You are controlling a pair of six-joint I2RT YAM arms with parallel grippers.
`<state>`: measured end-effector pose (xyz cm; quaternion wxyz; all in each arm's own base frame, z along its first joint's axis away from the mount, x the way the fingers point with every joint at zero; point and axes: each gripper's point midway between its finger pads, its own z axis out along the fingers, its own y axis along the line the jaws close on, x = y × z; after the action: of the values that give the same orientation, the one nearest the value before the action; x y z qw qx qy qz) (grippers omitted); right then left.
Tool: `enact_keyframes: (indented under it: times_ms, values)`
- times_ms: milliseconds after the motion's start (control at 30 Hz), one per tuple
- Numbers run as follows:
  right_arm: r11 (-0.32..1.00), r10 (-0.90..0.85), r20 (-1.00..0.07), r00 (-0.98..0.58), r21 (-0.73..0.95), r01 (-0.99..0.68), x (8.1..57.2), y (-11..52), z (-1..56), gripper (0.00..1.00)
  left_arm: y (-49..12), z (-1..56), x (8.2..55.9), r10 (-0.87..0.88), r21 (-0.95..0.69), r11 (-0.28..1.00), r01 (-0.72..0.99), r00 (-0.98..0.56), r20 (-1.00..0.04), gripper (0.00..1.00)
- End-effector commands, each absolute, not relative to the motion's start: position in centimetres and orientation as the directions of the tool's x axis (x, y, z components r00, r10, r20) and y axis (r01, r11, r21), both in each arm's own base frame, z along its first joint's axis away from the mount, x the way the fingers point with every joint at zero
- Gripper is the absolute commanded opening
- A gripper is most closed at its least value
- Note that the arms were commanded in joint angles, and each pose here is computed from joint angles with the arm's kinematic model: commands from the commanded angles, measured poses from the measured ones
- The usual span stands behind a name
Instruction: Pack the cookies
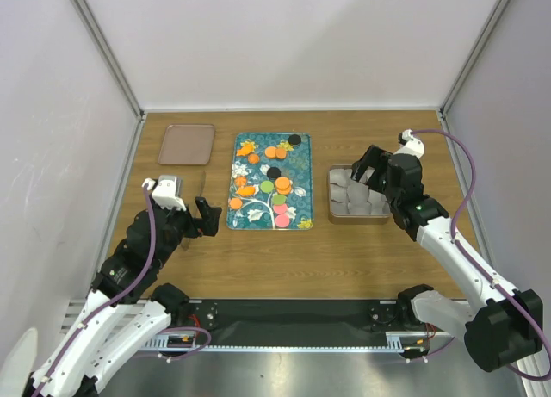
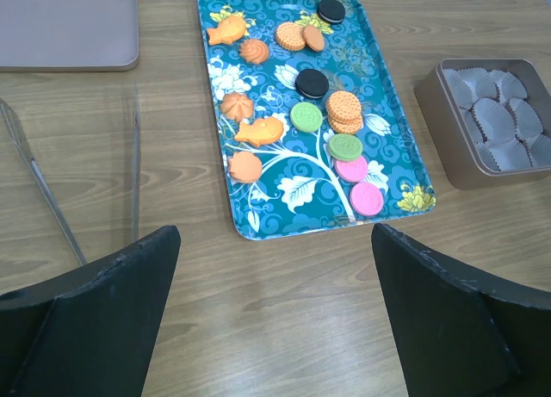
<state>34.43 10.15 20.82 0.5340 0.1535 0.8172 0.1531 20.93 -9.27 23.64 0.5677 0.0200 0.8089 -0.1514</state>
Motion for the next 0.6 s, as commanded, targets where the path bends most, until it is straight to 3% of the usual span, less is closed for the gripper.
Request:
enact_keyframes:
  times_ms: [0, 567]
  values:
    - [0.909, 0.407, -0.846, -0.344, 0.412, 0.065, 34.7, 10.1, 22.5, 1.00, -9.2, 24.8, 21.2, -0.158, -0.232, 0.952, 0.201, -0.325, -0.932, 1.00]
    - [0.927, 0.351, -0.829, -0.435, 0.372, 0.040, 35.0, 11.2, 20.9, 1.00, -8.8, 23.7, 22.0, -0.145, -0.209, 0.967, 0.145, -0.364, -0.920, 1.00]
